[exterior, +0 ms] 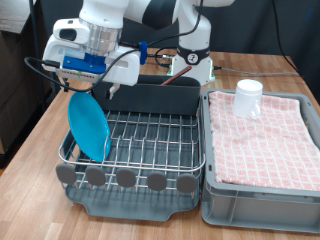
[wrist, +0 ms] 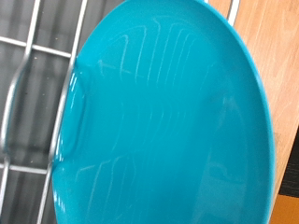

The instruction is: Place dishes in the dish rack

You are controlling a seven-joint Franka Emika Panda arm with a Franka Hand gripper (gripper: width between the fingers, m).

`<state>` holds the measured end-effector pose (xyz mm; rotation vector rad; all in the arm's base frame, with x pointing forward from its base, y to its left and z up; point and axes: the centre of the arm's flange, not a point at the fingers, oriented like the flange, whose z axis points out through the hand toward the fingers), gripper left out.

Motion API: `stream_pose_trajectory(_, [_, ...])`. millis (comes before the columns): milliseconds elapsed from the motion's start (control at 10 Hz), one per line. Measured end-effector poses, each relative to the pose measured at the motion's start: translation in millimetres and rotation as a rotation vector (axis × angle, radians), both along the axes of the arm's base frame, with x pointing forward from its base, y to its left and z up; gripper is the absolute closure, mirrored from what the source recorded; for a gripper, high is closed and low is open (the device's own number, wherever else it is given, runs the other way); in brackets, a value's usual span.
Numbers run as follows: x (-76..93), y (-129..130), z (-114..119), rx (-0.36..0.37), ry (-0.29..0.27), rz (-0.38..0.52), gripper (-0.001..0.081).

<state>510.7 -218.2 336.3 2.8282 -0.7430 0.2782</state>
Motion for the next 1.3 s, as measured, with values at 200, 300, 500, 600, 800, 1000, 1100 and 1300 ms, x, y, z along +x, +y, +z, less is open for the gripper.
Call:
stream_pose_trajectory(200, [3.3,-1,16,0.005,0.001,-0.010,0.0003])
stream_pose_trajectory(300, [5.7,0,25,0.004,0.000,-0.011,0.0003])
stream_pose_trajectory(500, [10.7,6,44,0.003,0.010,-0.008,0.0003])
stream_pose_trajectory(600, [12.0,8,50,0.005,0.028,-0.009,0.0003])
stream_pose_trajectory(800, [12.5,8,48,0.008,0.027,-0.010,0.0003])
stream_pose_trajectory(1000, [15.4,24,49,0.018,0.058,-0.002,0.0003])
stream_pose_trajectory(1100, [17.2,41,53,0.026,0.072,-0.006,0.0003])
stream_pose_trajectory(1300, [16.7,76,58,0.058,0.091,-0.038,0.0003])
